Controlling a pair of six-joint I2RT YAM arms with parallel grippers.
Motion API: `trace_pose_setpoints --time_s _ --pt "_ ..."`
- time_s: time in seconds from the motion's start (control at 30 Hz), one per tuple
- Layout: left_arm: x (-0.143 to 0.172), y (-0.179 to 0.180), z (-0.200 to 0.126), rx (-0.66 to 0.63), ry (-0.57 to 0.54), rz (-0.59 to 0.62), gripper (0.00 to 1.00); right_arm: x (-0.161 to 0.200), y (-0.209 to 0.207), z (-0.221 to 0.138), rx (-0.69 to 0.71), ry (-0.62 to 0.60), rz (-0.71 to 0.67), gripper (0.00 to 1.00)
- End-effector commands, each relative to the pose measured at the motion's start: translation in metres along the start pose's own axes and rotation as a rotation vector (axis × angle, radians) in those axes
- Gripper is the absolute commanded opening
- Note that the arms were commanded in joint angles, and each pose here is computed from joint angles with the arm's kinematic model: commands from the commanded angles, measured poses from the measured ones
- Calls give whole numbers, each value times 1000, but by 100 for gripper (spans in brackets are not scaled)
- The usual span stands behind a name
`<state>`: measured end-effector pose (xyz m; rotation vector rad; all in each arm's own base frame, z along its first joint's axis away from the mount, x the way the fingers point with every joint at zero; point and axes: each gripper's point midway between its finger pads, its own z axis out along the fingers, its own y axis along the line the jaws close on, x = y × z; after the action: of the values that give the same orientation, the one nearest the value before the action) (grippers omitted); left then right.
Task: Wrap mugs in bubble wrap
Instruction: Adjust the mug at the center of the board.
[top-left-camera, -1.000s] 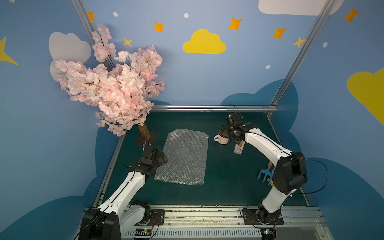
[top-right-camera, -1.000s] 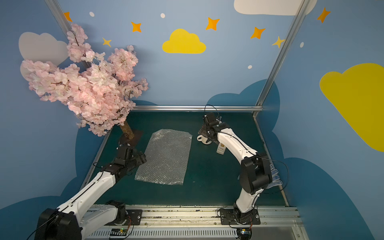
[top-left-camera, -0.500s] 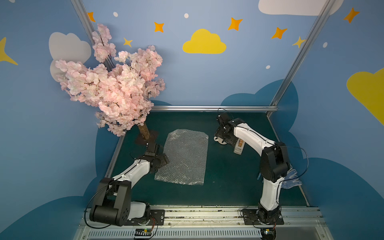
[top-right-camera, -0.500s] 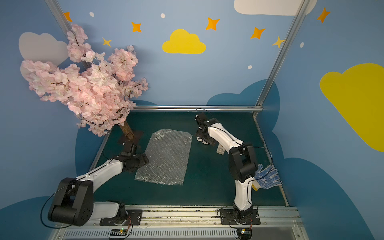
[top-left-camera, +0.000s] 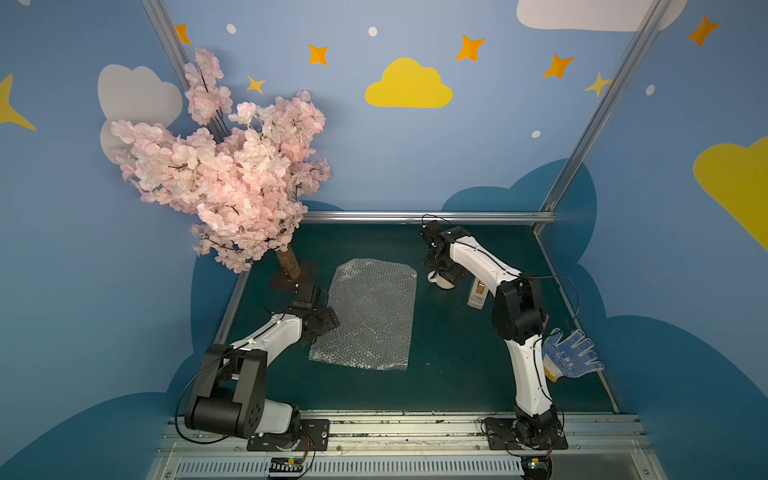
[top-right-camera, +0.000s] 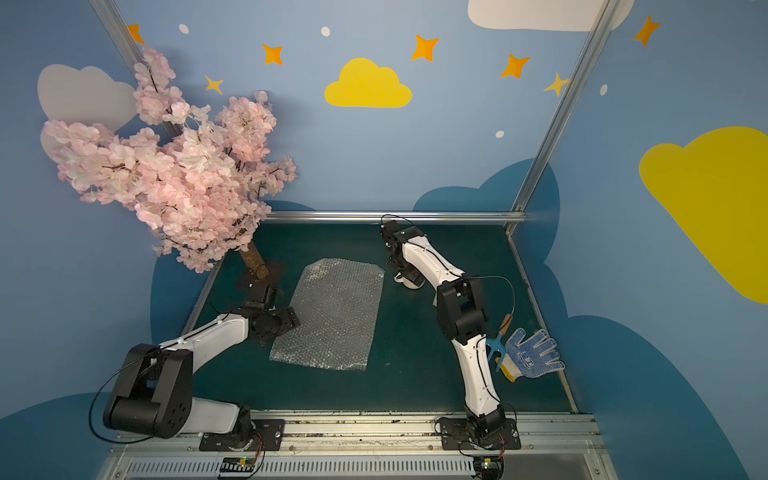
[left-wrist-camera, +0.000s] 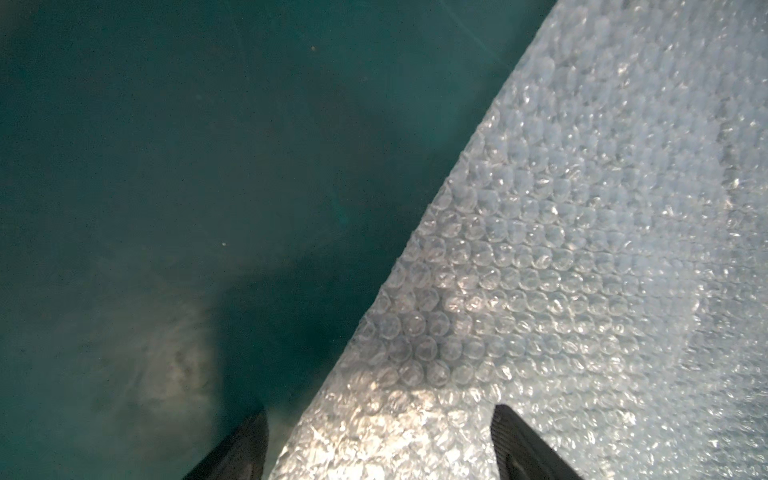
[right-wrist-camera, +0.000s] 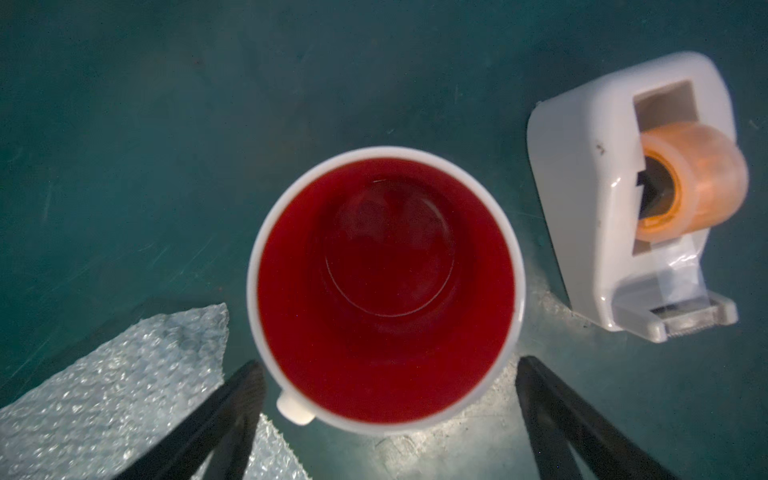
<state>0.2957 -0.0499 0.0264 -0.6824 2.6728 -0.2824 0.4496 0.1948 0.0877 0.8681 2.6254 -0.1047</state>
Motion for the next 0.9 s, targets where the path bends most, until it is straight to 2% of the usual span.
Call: trace_pose_setpoints --time_s 0.0,0.3,0.43,0.57,0.73,0.87 --pt "22 0 7 12 87 3 84 2 -10 0 63 3 0 94" --pt "72 -31 5 109 186 70 79 1 -21 0 90 25 -33 93" --pt "104 -55 0 186 235 102 76 2 -23 -6 32 60 -78 93" --pt "139 -93 -5 276 266 182 73 5 -30 -16 -52 67 -140 93" --pt "183 -171 -1 380 319 350 73 7 -47 -30 -145 75 -170 92" --pt "213 -220 -14 451 339 488 78 11 -65 -45 -181 64 -199 91"
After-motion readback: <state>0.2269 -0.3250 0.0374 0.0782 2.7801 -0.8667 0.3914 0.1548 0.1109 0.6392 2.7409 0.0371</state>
